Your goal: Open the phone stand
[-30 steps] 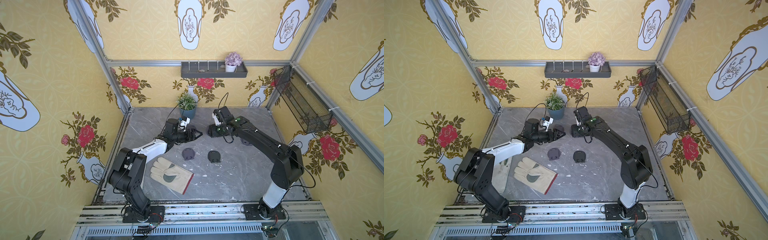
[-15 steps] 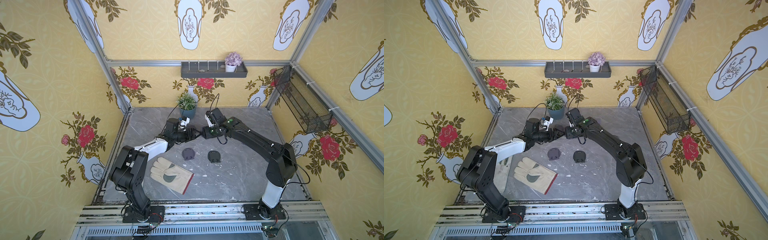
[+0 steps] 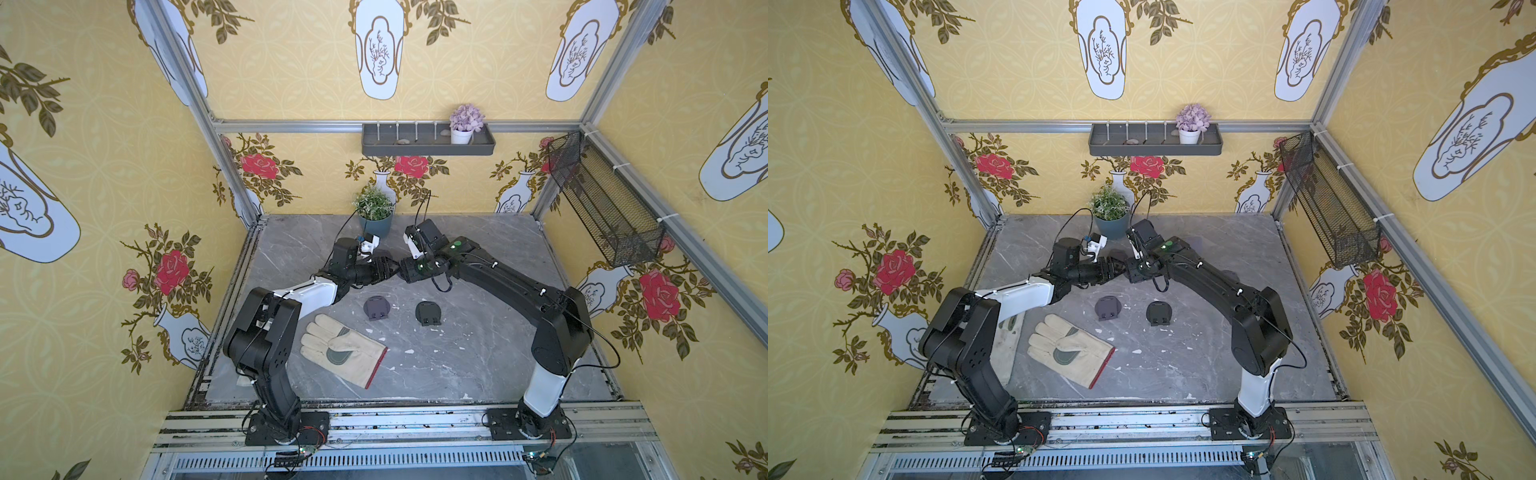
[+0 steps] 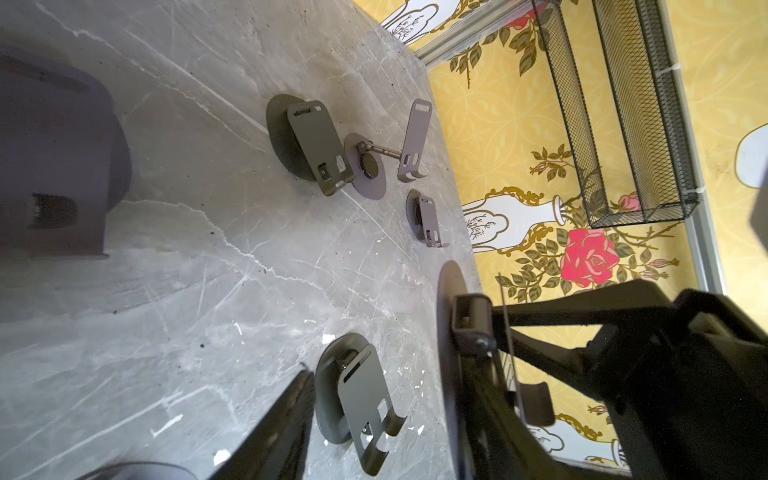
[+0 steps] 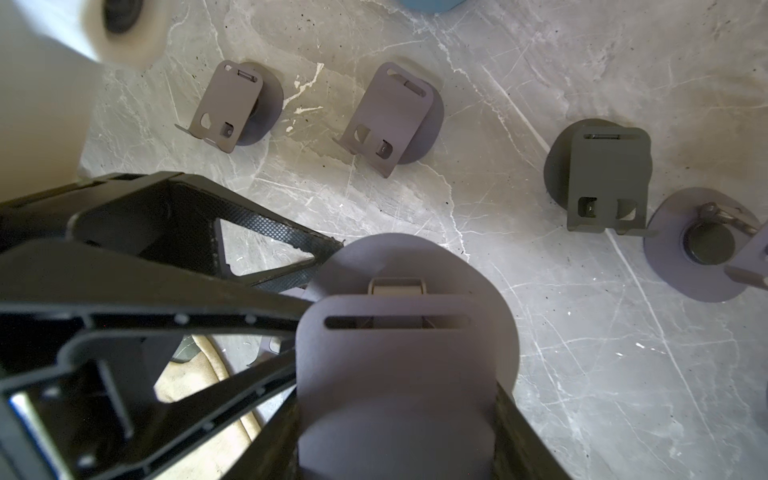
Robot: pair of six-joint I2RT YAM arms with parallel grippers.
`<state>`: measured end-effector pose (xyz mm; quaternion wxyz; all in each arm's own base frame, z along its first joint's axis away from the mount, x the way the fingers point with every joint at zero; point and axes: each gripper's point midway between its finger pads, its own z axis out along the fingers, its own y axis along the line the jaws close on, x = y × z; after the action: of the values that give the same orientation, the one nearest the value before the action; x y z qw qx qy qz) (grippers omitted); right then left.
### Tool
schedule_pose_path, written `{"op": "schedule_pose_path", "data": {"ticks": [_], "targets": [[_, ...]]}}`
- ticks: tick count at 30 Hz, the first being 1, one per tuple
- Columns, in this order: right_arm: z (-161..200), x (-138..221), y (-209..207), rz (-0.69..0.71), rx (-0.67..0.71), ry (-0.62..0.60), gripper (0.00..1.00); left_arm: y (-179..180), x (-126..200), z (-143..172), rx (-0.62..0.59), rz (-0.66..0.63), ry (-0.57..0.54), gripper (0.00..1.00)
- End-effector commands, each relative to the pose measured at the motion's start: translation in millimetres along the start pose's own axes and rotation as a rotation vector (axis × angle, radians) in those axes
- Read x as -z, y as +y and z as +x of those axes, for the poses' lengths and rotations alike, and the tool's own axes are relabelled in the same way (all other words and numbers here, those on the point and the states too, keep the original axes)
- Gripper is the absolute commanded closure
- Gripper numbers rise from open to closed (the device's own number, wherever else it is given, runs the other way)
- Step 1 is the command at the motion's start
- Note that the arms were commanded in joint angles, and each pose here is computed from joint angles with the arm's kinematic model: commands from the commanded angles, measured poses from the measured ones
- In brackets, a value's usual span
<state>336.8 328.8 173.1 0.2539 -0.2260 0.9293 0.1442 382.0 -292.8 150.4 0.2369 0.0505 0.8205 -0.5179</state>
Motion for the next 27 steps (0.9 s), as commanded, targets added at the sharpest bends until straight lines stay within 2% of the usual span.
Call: {"op": "schedule_pose_path", "data": {"ticks": [1, 5, 9, 14, 17, 22, 27], "targets": [[-19, 1, 16, -0.053, 0.028, -0.063, 0.63, -12, -1, 1, -0.018, 0.076, 0.003, 0.50], [-25, -7, 17, -0.046, 0.023, -0.065, 0.63, -25, 2, 6, -0.012, 0.153, 0.014, 0.69], [-34, -15, 20, -0.043, 0.014, -0.071, 0.64, -35, 8, 12, -0.010, 0.206, 0.019, 0.98], [-39, -22, 25, -0.057, 0.004, -0.071, 0.65, -34, 14, 20, -0.018, 0.193, 0.024, 1.00], [-37, -24, 25, -0.066, 0.000, -0.058, 0.65, -27, 16, 23, -0.056, 0.127, 0.033, 1.00], [-29, -24, 26, -0.105, -0.014, -0.016, 0.66, -5, 24, 19, -0.193, -0.077, 0.050, 1.00], [-19, -23, 32, -0.166, -0.008, 0.047, 0.65, 31, 46, 10, -0.335, -0.360, 0.015, 1.00]]}}
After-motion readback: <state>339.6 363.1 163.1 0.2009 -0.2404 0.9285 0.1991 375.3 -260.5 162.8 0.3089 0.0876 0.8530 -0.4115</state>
